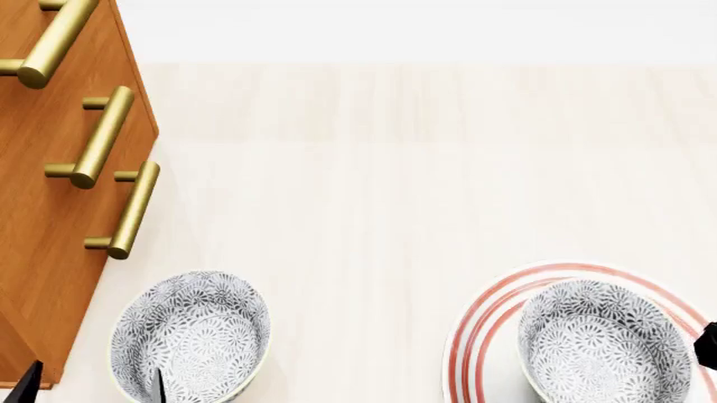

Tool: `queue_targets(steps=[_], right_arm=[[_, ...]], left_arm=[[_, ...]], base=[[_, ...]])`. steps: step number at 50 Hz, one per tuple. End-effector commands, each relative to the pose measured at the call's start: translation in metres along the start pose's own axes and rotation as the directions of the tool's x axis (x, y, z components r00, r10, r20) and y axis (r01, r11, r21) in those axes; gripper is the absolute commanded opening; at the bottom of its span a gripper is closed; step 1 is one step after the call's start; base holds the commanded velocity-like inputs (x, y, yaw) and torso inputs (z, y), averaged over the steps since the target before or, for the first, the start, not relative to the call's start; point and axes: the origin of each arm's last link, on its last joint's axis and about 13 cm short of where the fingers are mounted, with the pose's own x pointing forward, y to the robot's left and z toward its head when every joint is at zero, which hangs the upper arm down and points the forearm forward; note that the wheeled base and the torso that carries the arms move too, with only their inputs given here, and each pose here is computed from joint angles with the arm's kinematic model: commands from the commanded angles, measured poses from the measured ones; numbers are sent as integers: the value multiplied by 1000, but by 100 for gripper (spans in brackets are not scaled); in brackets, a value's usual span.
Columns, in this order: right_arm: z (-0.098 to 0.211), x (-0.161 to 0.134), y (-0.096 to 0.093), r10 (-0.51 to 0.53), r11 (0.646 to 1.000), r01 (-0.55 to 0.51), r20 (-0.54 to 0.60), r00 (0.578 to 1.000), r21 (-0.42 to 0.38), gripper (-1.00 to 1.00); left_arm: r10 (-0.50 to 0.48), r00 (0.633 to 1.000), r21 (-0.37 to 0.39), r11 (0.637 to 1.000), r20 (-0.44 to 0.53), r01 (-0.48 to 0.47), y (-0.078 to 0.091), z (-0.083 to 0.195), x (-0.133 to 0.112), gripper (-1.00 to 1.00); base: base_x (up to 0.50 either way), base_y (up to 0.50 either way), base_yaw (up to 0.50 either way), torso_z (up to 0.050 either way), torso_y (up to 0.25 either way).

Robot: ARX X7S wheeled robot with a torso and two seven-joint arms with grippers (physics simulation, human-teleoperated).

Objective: Pick up the bowl and put it in the front on the plate.

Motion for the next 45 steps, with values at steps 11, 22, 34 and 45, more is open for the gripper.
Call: queue_targets(steps=[11, 22, 34, 45], right_arm=[[-36, -39, 18, -162, 971, 236, 599, 784, -46, 100], [-52, -23, 26, -229, 934, 354, 682, 694, -48, 100], [-9, -11, 26, -292, 901, 429, 817, 497, 61, 100], [29, -12, 27, -345, 885, 429, 873, 344, 181, 100]], left_arm=[[305, 933, 65, 945, 189, -321, 58, 48, 17, 100], [484, 820, 85, 844, 306, -530, 95, 54, 25, 100], [518, 711, 55, 789, 476, -612, 110, 83, 35, 100], [545, 597, -3, 740, 588, -673, 123, 114, 38, 100]], base=[[0, 0, 0, 0, 0], [0, 0, 0, 0, 0], [0, 0, 0, 0, 0], [0, 0, 0, 0, 0]])
